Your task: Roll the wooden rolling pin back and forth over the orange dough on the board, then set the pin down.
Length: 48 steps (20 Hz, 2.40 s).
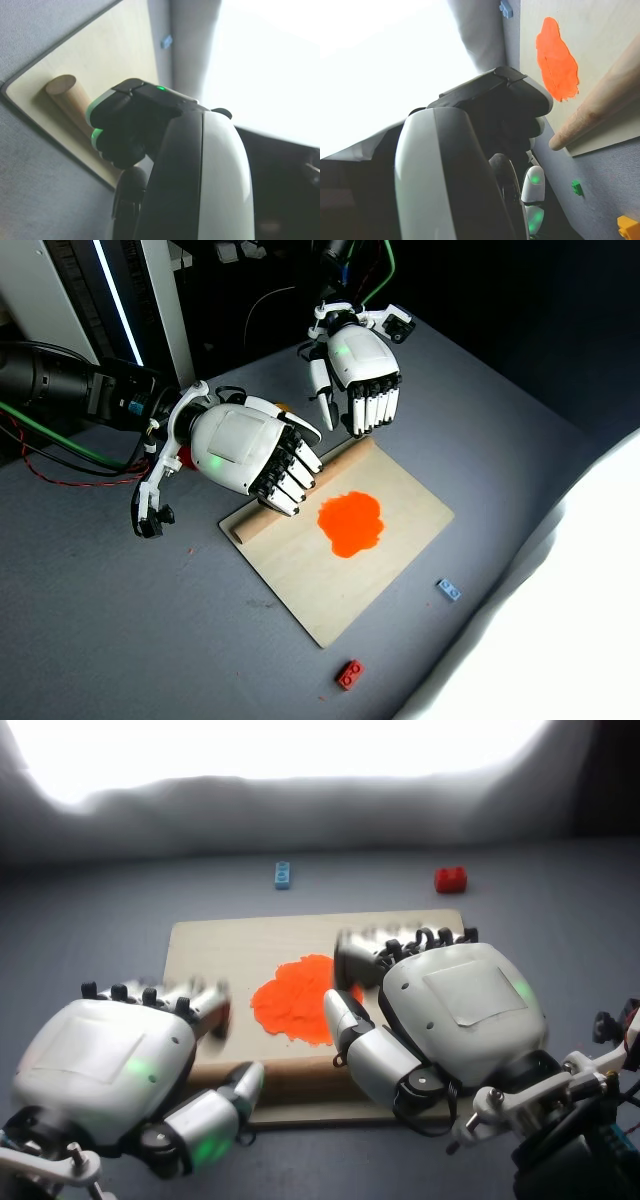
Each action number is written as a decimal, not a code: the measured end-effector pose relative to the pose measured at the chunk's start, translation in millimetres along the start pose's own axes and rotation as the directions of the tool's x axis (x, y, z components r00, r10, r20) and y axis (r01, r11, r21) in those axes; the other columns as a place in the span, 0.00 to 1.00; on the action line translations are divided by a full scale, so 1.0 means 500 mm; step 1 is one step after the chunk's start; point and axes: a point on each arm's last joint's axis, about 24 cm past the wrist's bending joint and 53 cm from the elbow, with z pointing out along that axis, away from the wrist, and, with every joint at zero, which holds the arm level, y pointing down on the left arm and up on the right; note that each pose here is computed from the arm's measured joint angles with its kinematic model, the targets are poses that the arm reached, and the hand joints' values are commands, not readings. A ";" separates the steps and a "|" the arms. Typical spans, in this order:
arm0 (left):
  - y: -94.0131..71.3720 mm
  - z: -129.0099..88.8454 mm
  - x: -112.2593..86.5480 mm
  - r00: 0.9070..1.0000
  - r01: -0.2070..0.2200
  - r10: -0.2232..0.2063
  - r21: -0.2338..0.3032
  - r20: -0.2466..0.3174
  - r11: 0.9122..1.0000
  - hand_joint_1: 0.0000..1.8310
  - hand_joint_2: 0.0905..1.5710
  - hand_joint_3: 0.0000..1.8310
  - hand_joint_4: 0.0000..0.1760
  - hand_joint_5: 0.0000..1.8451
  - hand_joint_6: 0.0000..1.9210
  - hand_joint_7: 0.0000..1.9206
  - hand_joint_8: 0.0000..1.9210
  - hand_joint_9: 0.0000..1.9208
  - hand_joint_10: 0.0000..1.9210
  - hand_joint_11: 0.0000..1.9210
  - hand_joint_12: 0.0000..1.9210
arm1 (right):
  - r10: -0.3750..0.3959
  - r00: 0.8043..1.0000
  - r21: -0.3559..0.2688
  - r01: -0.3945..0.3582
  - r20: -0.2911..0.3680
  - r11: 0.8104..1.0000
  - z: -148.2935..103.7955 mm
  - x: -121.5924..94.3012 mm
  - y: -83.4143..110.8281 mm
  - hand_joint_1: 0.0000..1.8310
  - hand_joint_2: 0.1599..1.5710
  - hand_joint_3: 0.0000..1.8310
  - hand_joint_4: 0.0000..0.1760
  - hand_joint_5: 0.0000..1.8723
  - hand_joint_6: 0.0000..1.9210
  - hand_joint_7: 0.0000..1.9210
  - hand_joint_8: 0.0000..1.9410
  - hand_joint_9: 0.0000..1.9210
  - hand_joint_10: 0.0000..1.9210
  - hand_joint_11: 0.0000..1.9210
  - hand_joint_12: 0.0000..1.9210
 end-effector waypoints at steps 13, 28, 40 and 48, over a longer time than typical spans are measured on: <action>0.022 -0.003 0.000 1.000 -0.019 0.019 -0.021 -0.008 1.000 0.00 0.91 0.03 0.00 0.00 0.00 0.00 0.00 0.00 0.00 0.00 0.00 | 0.030 0.999 0.115 -0.028 -0.012 0.993 -0.012 0.018 -0.044 0.00 0.98 0.00 0.00 0.06 0.00 0.05 0.00 0.04 0.00 0.00 0.07; 0.056 -0.020 0.058 1.000 -0.011 0.010 -0.059 -0.024 0.998 0.00 0.91 0.02 0.00 0.00 0.00 0.00 0.00 0.00 0.00 0.00 0.00 | 0.000 0.996 0.163 0.014 -0.088 0.986 -0.054 0.099 -0.072 0.00 1.00 0.00 0.00 0.06 0.00 0.05 0.00 0.04 0.00 0.00 0.05; 0.067 -0.014 0.098 0.999 0.011 -0.014 -0.067 -0.040 0.998 0.00 0.90 0.02 0.00 0.00 0.00 0.00 0.00 0.00 0.00 0.00 0.00 | -0.015 0.997 0.159 0.027 -0.079 0.987 -0.041 0.117 -0.088 0.00 1.00 0.01 0.00 0.08 0.00 0.06 0.00 0.04 0.00 0.00 0.07; 0.077 -0.012 0.113 0.999 0.009 -0.012 -0.071 -0.047 0.997 0.00 0.87 0.00 0.00 0.00 0.00 0.00 0.00 0.00 0.00 0.00 0.00 | -0.049 0.996 0.173 0.061 -0.074 0.983 -0.040 0.118 -0.120 0.00 0.94 0.00 0.00 0.07 0.00 0.05 0.00 0.03 0.00 0.00 0.00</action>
